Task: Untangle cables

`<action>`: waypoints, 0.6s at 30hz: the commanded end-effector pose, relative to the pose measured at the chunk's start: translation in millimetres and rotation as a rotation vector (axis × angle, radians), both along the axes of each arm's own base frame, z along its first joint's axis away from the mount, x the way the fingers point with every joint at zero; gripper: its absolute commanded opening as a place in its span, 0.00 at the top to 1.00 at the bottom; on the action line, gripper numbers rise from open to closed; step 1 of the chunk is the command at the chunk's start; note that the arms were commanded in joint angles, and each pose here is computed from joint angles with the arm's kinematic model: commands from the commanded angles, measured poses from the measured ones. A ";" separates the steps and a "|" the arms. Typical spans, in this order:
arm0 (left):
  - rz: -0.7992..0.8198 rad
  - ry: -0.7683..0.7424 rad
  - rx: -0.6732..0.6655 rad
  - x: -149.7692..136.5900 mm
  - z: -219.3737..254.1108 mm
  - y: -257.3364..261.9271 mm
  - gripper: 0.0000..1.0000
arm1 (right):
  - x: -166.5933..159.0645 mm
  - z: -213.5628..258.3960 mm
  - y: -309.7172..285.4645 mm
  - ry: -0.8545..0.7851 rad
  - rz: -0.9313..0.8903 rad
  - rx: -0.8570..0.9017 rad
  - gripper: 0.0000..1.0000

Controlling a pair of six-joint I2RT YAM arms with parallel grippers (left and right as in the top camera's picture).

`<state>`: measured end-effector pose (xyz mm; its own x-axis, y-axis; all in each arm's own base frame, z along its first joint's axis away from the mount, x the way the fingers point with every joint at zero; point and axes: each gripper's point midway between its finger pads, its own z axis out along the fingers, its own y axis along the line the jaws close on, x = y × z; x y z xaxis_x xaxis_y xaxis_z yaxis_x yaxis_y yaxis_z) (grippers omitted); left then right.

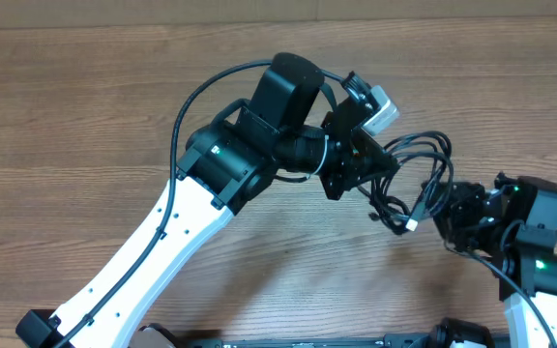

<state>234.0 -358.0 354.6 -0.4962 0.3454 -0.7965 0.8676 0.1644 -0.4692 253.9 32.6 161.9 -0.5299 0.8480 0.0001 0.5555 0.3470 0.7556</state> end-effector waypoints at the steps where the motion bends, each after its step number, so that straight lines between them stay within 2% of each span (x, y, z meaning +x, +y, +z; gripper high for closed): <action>1: -0.051 -0.005 -0.032 -15.0 15.4 5.1 0.96 | 3.0 -16.4 -18.1 0.046 -0.035 -0.105 0.96; 6: -0.068 0.031 -0.004 -11.7 4.7 25.9 0.96 | -5.6 -42.8 -49.4 0.181 -0.149 -0.186 0.96; 11: -0.099 0.047 0.004 -13.1 -1.5 42.4 0.96 | -20.7 -52.3 -76.9 0.255 -0.245 -0.228 0.96; 18: -0.069 0.041 0.090 -6.2 -22.1 67.1 0.96 | -40.3 -57.8 -106.7 0.307 -0.328 -0.238 0.96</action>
